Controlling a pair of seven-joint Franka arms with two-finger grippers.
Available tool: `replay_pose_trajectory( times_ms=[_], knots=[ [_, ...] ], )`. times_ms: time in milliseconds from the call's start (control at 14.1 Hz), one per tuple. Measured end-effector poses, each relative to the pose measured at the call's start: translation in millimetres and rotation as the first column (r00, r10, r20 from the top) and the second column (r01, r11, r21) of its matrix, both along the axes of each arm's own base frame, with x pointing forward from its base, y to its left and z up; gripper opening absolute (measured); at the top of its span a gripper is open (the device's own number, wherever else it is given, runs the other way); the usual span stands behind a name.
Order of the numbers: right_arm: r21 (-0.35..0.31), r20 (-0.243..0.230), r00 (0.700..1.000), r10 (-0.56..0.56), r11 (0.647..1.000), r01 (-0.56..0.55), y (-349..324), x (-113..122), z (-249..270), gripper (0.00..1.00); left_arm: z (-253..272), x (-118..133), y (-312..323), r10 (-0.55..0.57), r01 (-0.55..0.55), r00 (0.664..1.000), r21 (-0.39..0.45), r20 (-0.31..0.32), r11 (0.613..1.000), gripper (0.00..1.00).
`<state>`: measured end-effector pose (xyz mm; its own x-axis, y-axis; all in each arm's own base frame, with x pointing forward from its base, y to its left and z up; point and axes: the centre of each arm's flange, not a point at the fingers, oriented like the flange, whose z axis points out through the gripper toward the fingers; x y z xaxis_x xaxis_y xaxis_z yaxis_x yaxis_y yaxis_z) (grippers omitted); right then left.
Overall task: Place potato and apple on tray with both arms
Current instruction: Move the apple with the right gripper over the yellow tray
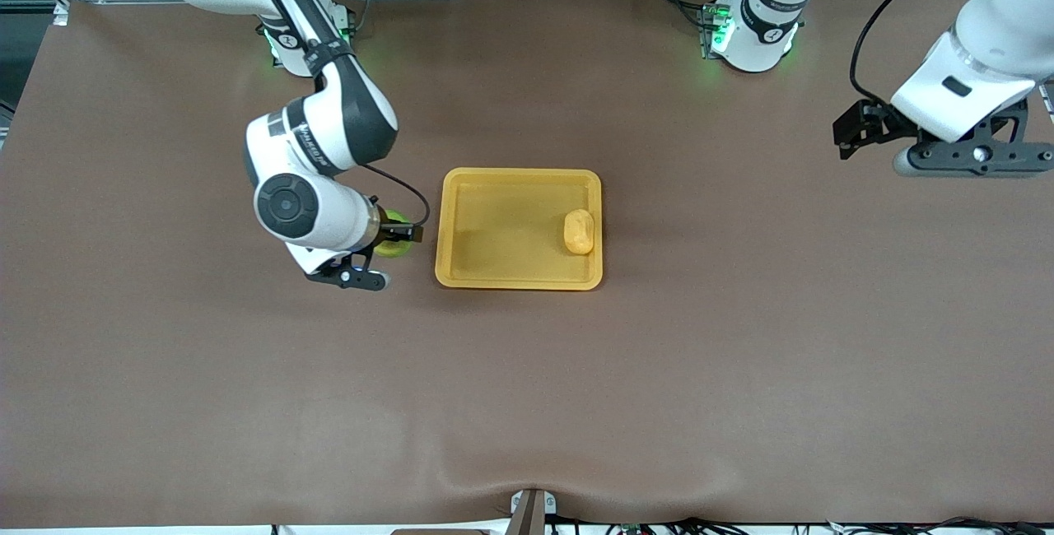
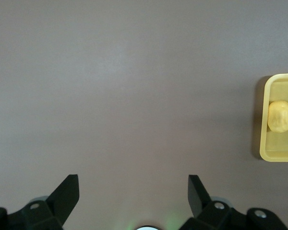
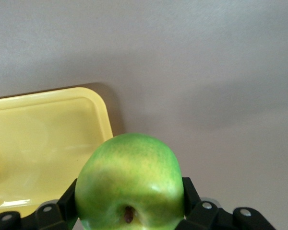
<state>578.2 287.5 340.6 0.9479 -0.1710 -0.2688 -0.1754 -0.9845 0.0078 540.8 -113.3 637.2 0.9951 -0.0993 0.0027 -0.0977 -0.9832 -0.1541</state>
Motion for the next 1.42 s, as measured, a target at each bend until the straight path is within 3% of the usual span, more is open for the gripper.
replay_pose_trajectory(
  times_ms=[425,850,1417],
  knots=[
    [-0.017,0.002,1.000,-0.031,0.999,0.032,53.4,-22.9,-36.0,0.85,21.0,-14.7,19.1,0.029,-0.029,0.999,-0.012,0.014,1.000,1.00],
    [-0.051,0.006,0.998,-0.069,0.996,0.069,90.0,-50.3,-74.5,0.85,18.9,-26.0,44.2,0.024,-0.024,1.000,-0.050,-0.012,0.998,1.00],
    [-0.068,0.024,0.994,-0.103,0.992,0.104,110.6,-61.1,-111.1,0.85,16.4,-34.5,39.8,0.020,-0.021,1.000,-0.068,-0.023,0.997,1.00]
  ],
)
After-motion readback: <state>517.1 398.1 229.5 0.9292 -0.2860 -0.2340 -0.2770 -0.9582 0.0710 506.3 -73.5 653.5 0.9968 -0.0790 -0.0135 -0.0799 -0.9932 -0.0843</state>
